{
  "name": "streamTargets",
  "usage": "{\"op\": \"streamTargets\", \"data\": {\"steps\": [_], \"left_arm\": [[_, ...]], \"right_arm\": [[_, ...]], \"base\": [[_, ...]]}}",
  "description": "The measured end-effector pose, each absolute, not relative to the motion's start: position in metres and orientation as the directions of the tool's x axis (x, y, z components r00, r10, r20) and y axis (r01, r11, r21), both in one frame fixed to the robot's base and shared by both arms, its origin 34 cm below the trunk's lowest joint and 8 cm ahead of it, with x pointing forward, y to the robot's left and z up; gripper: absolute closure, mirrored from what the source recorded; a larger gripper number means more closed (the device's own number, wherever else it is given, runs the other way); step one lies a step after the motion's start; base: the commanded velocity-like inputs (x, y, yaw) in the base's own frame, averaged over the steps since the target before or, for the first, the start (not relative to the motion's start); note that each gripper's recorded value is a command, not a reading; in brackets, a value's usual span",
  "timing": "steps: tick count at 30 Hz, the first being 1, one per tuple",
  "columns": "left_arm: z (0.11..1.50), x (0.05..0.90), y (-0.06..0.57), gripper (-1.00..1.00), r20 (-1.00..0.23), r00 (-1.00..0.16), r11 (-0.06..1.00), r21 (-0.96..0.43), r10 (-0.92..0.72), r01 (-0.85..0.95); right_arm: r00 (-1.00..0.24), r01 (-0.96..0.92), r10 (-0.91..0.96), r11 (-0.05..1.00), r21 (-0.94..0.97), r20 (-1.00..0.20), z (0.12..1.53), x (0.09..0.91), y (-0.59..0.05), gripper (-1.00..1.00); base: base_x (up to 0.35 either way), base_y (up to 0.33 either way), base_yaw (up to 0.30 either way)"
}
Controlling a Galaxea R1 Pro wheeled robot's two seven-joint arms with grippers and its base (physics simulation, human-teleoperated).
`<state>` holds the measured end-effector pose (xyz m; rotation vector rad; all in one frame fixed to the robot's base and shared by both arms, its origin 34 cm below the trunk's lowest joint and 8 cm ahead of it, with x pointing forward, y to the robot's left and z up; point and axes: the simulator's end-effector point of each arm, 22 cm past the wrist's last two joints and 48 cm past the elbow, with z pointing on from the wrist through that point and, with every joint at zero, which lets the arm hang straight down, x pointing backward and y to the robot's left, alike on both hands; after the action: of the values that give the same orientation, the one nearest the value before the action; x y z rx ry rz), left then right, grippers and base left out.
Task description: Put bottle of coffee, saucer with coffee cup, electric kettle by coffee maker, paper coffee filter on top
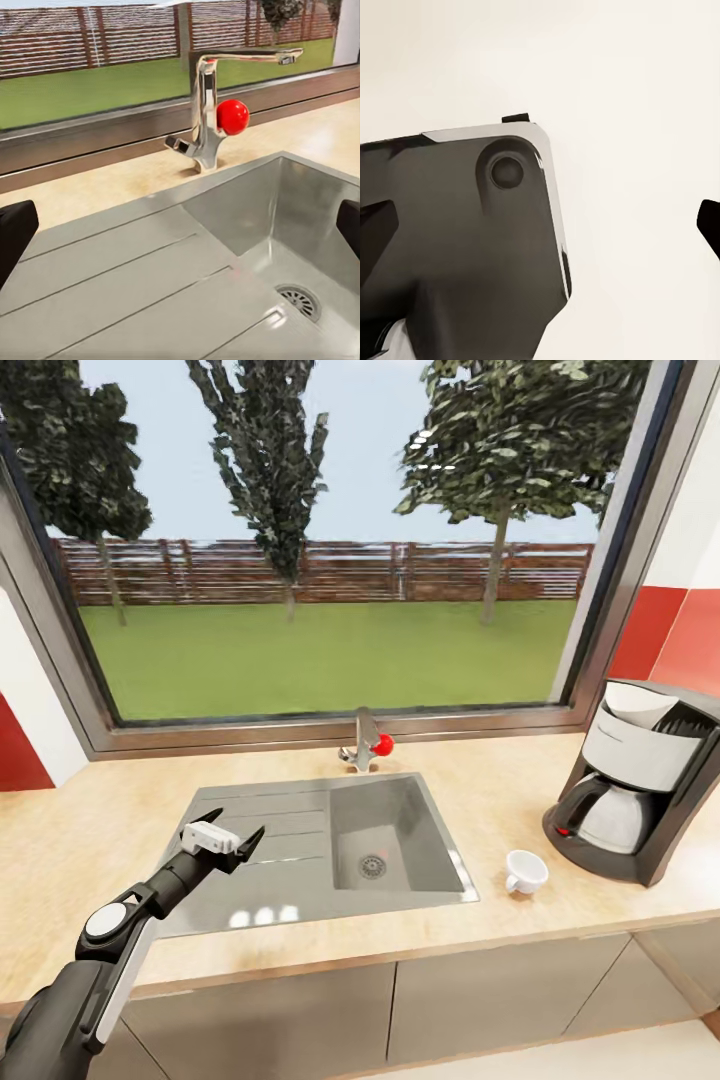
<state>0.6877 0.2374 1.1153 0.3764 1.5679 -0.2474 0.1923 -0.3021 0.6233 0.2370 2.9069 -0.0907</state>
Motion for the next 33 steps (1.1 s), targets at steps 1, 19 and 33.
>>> {"op": "streamTargets", "data": {"steps": [1,19,33], "left_arm": [[1.115,0.688,0.237,-1.0,-0.996,-0.004,0.919,0.076,0.084,0.387],[1.11,0.688,0.237,-1.0,-0.996,-0.013,0.919,0.072,0.084,0.387],[1.104,0.69,0.238,-1.0,-0.996,-0.023,0.92,0.068,0.084,0.386]], "right_arm": [[-0.962,0.167,0.153,0.985,-0.043,-0.226,0.623,0.193,-0.302,-1.0],[-0.964,0.166,0.153,0.985,-0.044,-0.218,0.623,0.189,-0.302,-1.0],[-0.967,0.163,0.151,0.986,-0.045,-0.205,0.621,0.185,-0.301,-1.0]], "base": [[0.0,0.0,0.001],[-0.001,0.0,0.189],[-0.237,0.142,0.246]]}}
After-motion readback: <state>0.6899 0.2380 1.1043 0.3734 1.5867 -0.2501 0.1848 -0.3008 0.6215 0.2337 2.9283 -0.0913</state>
